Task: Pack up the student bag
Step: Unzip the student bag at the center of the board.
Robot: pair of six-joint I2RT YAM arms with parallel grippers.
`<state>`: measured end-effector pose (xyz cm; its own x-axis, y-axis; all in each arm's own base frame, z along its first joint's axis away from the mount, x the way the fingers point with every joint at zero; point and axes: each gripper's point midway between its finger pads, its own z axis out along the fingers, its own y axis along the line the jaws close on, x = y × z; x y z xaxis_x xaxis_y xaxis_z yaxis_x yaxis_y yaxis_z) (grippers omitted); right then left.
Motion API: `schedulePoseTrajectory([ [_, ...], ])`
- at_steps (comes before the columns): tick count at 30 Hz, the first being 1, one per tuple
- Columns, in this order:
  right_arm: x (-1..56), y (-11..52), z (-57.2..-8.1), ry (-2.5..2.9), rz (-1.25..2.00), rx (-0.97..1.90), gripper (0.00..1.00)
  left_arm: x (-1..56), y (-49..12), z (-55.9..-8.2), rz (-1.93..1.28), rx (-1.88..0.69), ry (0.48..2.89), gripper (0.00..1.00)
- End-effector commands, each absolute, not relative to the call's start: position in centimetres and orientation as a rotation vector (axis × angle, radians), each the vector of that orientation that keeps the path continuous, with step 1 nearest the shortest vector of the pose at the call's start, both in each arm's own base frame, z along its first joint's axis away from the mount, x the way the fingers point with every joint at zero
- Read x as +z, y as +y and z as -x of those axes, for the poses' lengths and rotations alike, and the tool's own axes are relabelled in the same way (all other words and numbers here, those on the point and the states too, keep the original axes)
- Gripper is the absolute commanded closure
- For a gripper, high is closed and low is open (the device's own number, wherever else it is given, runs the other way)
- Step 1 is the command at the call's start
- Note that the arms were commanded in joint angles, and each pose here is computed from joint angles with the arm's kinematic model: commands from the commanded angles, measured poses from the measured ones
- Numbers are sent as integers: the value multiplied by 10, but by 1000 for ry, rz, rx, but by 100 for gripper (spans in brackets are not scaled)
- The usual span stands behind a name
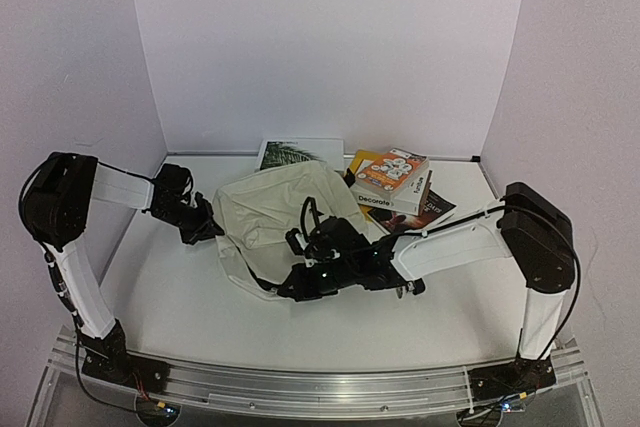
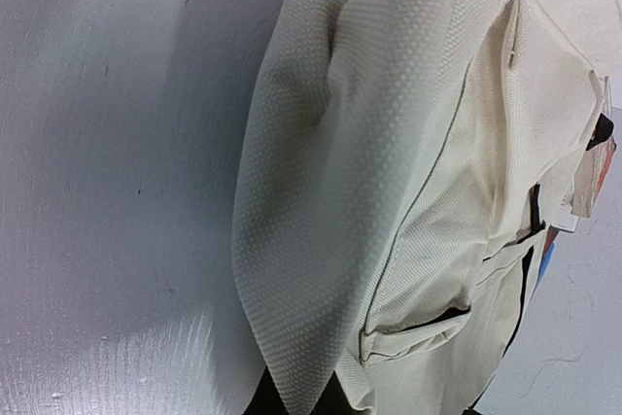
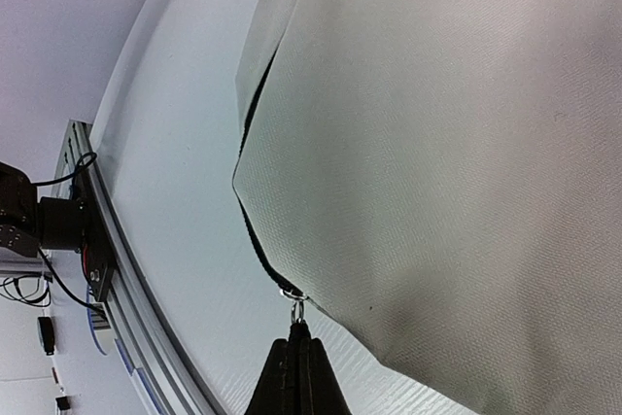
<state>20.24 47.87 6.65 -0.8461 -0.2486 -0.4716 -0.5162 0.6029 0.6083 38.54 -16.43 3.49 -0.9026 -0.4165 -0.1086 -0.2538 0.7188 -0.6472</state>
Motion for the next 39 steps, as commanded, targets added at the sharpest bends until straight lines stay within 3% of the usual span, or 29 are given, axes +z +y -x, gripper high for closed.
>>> schedulePoseTrajectory([
  [1, 74, 470, -196, 2493, 621, 1060, 100, 55, -145, -426, 509, -861, 2540, 100],
  [2, 75, 472, -197, 2488, 624, 1063, 100, 54, -145, -426, 509, -863, 2542, 99],
  [5, 77, 483, -196, 2477, 662, 1095, 100, 55, -151, -417, 483, -904, 2558, 83],
  [9, 84, 494, -198, 2443, 704, 1118, 100, 56, -154, -393, 480, -895, 2601, 40],
  [12, 85, 501, -198, 2428, 730, 1131, 100, 56, -158, -370, 489, -847, 2653, 28],
  [17, 79, 507, -197, 2437, 751, 1146, 100, 65, -187, -338, 464, -878, 2695, 25],
  [22, 76, 508, -195, 2443, 763, 1150, 100, 71, -213, -317, 437, -955, 2721, 35],
  [25, 74, 508, -194, 2449, 764, 1151, 100, 72, -224, -307, 437, -980, 2765, 35],
  [30, 74, 507, -195, 2450, 753, 1146, 100, 67, -238, -287, 422, -828, 2848, 32],
  [36, 78, 504, -195, 2443, 748, 1140, 100, 64, -201, -275, 490, -527, 2860, 29],
  [39, 80, 503, -195, 2440, 746, 1140, 100, 74, -198, -271, 470, -492, 2849, 30],
])
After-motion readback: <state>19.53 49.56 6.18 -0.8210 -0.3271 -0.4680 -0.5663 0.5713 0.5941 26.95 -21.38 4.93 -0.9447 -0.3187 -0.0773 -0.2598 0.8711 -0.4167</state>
